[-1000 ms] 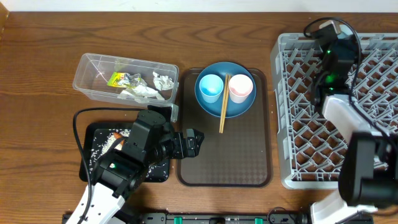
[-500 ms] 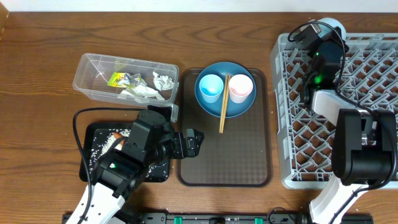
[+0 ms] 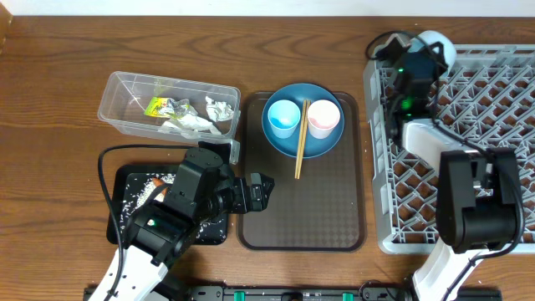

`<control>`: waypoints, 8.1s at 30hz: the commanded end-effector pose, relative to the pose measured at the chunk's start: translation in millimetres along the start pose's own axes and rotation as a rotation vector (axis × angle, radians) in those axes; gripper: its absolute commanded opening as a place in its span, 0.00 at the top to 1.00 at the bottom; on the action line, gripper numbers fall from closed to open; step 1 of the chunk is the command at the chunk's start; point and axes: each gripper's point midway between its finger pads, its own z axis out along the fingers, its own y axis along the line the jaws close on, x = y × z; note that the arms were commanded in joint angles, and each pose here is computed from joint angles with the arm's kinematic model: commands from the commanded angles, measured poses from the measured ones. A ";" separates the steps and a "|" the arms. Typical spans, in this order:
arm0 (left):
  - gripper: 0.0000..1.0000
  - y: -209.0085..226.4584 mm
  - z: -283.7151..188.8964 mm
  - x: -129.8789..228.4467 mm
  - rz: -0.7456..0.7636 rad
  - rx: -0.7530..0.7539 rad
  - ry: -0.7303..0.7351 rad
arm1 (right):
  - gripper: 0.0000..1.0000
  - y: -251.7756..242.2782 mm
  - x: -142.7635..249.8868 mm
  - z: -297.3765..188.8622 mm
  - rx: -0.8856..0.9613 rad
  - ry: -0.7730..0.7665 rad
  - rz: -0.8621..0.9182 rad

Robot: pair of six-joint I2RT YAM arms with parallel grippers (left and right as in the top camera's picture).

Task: Sort waste into correct bins and load items into the dishwasher rack
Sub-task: 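Lower the bowl into the rack slots and open the right gripper, then raise the right gripper up and away from the rack, then move the right gripper left over the chopsticks on the blue bowl, then lower the right gripper and close it on a wooden chopstick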

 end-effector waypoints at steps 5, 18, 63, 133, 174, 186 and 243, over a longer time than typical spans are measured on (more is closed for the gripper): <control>0.00 1.2 -0.5 -2.0 -0.001 -0.006 -0.007 | 0.62 45.9 25.4 -7.6 -0.050 0.153 -0.119; 0.00 1.2 -0.5 -2.0 -0.001 -0.006 -0.007 | 0.37 13.2 -4.5 -44.9 0.020 0.136 -0.096; 0.00 1.2 -0.5 -2.0 -0.001 -0.006 -0.007 | 0.99 -43.7 -34.0 -57.4 -0.511 -0.290 1.176; 0.00 1.2 -0.5 -2.0 -0.001 -0.006 -0.007 | 0.99 -32.6 16.5 -94.1 -0.860 0.299 1.102; 0.00 1.2 -0.5 -2.0 -0.001 -0.006 -0.007 | 0.61 67.7 -76.5 -313.9 -1.192 0.500 0.976; 0.00 1.2 -0.5 -2.0 -0.001 -0.006 -0.007 | 0.77 126.8 -70.1 -309.1 -1.170 0.549 1.071; 0.00 1.2 -0.5 -2.0 -0.001 -0.006 -0.007 | 0.79 182.6 -70.7 -319.1 -1.204 0.502 1.136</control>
